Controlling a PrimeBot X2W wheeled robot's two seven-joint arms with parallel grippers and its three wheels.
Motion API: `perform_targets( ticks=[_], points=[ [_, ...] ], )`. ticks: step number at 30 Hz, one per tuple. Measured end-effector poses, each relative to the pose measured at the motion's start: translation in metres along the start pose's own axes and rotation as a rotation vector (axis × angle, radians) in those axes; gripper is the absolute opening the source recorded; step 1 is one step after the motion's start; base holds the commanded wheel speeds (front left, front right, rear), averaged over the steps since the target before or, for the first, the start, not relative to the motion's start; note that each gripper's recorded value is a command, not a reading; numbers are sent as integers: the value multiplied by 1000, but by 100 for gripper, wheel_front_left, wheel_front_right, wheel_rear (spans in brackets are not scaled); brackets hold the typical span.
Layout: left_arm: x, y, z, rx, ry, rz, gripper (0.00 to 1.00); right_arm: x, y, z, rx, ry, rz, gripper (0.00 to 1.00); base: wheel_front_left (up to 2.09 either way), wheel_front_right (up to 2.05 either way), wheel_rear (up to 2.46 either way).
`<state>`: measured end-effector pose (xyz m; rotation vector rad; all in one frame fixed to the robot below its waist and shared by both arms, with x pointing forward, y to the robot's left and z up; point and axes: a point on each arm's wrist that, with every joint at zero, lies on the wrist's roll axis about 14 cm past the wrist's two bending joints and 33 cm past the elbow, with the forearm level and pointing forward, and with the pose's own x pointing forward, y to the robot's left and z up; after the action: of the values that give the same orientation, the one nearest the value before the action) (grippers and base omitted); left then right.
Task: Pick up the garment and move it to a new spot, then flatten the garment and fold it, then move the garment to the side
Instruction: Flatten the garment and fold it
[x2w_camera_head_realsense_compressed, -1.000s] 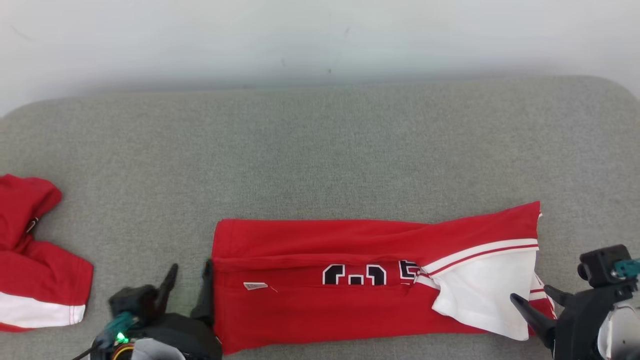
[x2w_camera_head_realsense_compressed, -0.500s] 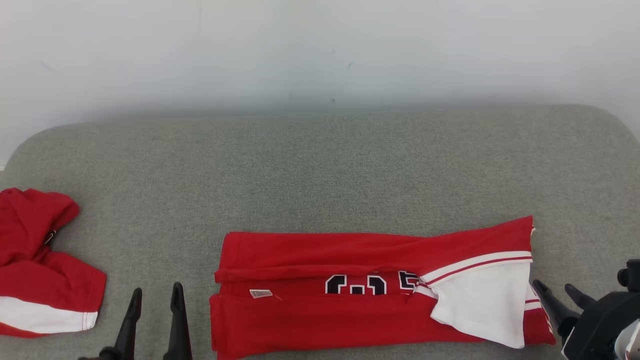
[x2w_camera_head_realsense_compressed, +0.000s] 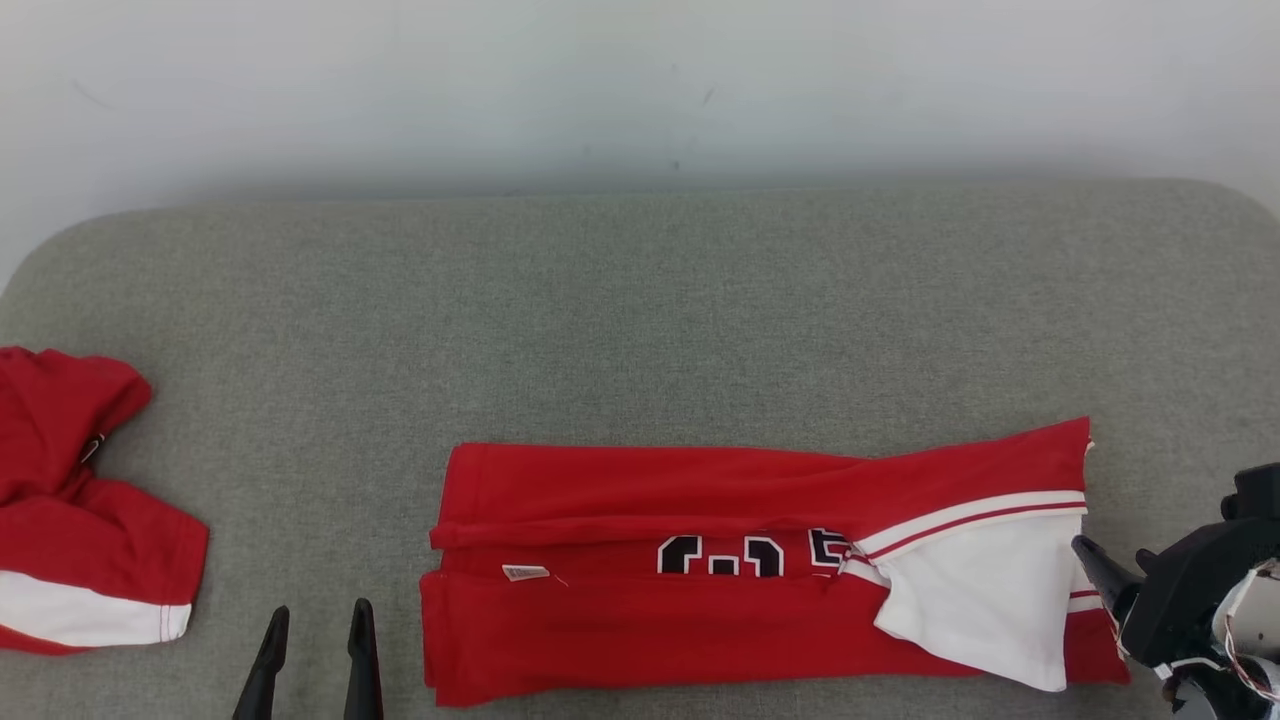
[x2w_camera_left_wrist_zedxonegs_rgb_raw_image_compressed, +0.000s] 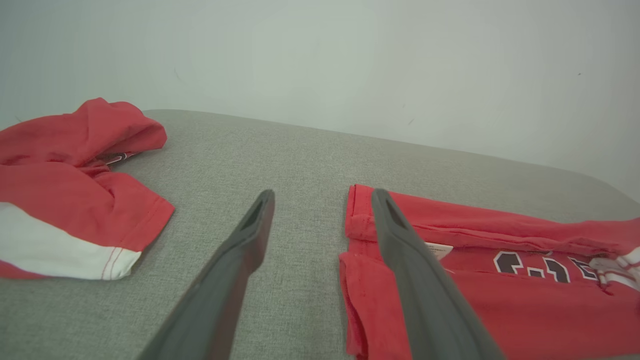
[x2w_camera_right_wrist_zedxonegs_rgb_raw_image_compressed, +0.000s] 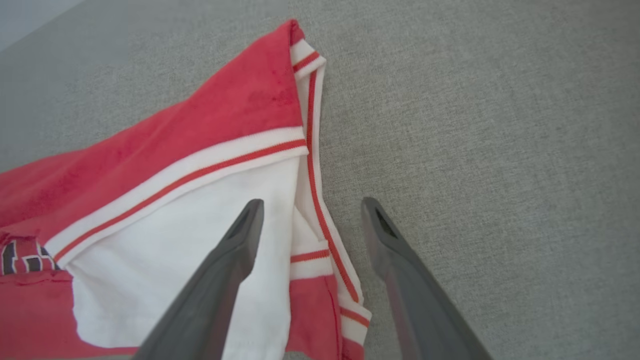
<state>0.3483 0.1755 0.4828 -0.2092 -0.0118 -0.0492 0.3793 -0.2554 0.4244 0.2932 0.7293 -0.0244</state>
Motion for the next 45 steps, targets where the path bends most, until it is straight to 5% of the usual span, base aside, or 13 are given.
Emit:
perform_targets(
  ticks=[8, 17, 18, 19, 21, 27, 38, 45],
  points=[
    [9, 10, 1, -1, -4, 30, 100, 33, 4, -32, -53, 192, -10, 100, 0, 0, 0],
    [7, 20, -2, 0, 6, 65, 100, 51, 4, -29, -116, 240, -32, 100, 0, 0, 0],
    [8, 20, -2, -1, 7, 64, 100, 52, 3, -29, -116, 247, -34, 80, 0, 0, 0],
    [8, 20, -3, -2, 8, 64, 100, 52, 3, -29, -119, 252, -35, 42, 0, 0, 0],
    [9, 19, -4, -4, 10, 61, 100, 54, 3, -26, -114, 247, -34, 0, 0, 0, 0],
    [12, 17, -2, -3, 4, 57, 100, 53, -9, -11, -80, 188, -66, 0, 0, 0, 0],
    [15, 8, 0, -9, -6, 32, 100, 4, -95, 34, -86, 55, -305, 0, 0, 0, 0],
    [14, 4, 2, -12, -13, 23, 100, -7, -65, 29, -170, 93, -240, 0, 0, 0, 0]
  ],
)
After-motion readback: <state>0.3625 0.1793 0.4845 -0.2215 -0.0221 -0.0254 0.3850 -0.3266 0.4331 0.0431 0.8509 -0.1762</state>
